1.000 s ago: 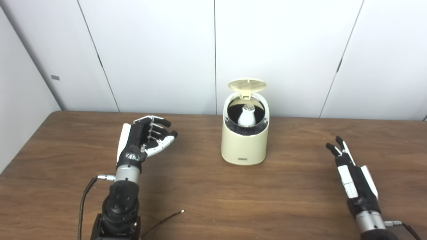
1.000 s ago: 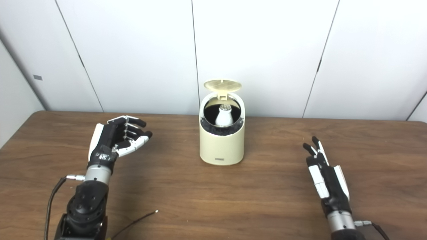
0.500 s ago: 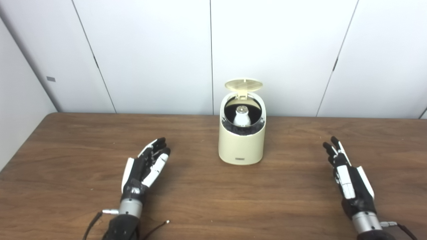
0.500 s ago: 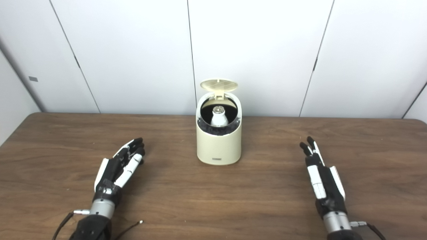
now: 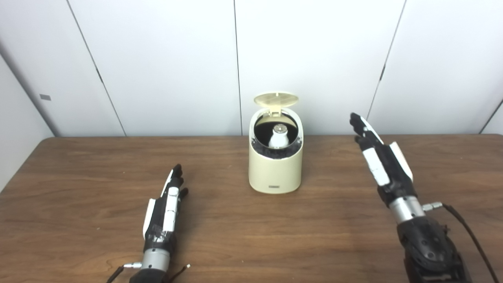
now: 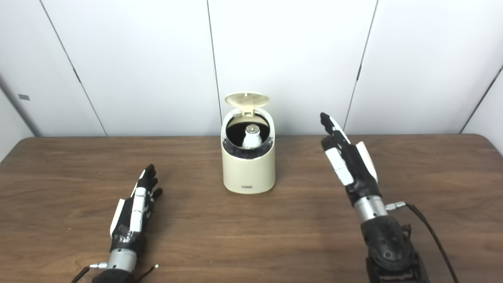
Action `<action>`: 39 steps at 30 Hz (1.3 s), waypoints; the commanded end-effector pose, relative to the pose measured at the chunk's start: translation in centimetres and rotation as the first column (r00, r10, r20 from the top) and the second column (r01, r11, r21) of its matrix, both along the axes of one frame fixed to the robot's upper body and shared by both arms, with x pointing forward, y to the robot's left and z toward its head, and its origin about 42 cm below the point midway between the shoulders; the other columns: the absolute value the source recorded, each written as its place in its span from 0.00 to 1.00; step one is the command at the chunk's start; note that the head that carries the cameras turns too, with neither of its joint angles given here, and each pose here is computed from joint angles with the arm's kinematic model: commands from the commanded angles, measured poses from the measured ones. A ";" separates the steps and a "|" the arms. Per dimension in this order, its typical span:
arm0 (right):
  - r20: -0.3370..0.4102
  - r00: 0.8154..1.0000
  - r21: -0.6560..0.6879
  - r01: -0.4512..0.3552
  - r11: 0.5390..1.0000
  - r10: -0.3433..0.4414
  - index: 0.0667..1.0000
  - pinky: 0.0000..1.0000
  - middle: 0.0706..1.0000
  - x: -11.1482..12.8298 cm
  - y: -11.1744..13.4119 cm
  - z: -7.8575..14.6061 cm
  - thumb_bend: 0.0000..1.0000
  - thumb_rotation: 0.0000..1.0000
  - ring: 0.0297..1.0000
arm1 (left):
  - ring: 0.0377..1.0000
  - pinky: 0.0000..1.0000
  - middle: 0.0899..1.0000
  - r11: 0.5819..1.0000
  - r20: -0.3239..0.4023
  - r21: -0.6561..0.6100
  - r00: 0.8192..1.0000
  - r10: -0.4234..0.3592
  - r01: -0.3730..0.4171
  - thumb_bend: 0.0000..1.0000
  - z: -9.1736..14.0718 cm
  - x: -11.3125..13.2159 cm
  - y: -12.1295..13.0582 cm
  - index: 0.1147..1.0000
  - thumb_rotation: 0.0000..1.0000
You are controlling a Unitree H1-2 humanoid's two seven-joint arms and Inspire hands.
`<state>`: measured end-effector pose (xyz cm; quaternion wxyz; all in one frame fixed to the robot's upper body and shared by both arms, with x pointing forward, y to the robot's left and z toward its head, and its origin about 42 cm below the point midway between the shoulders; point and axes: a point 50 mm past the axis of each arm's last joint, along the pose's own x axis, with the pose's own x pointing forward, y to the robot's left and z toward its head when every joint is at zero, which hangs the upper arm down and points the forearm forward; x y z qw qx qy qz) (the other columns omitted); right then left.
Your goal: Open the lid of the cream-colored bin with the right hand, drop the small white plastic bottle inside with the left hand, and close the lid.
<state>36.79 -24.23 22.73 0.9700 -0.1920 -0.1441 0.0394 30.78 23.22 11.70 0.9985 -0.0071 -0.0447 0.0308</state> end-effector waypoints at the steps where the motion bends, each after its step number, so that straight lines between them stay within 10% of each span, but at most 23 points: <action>1: 0.120 0.993 -0.077 -0.006 0.997 0.015 0.92 0.92 0.95 1.1 0.7 4.6 0.71 1.00 0.96 | 1.00 1.00 1.00 1.000 -0.035 -0.018 0.999 -0.014 0.013 0.57 -1.0 -0.3 -0.3 1.00 1.00; 22: 0.193 0.975 -0.357 -0.037 0.933 0.112 0.83 0.94 0.91 7.2 7.1 12.7 0.68 1.00 0.95 | 1.00 1.00 1.00 0.999 -0.063 -0.029 0.997 -0.034 0.033 0.57 -2.0 -1.0 -1.0 1.00 1.00; 39: 0.156 0.971 -0.446 -0.093 0.890 0.179 0.72 0.96 0.91 8.1 8.1 12.9 0.67 1.00 0.97 | 1.00 1.00 1.00 0.999 -0.074 -0.036 0.997 -0.037 0.035 0.60 -1.8 -1.2 -1.7 1.00 0.99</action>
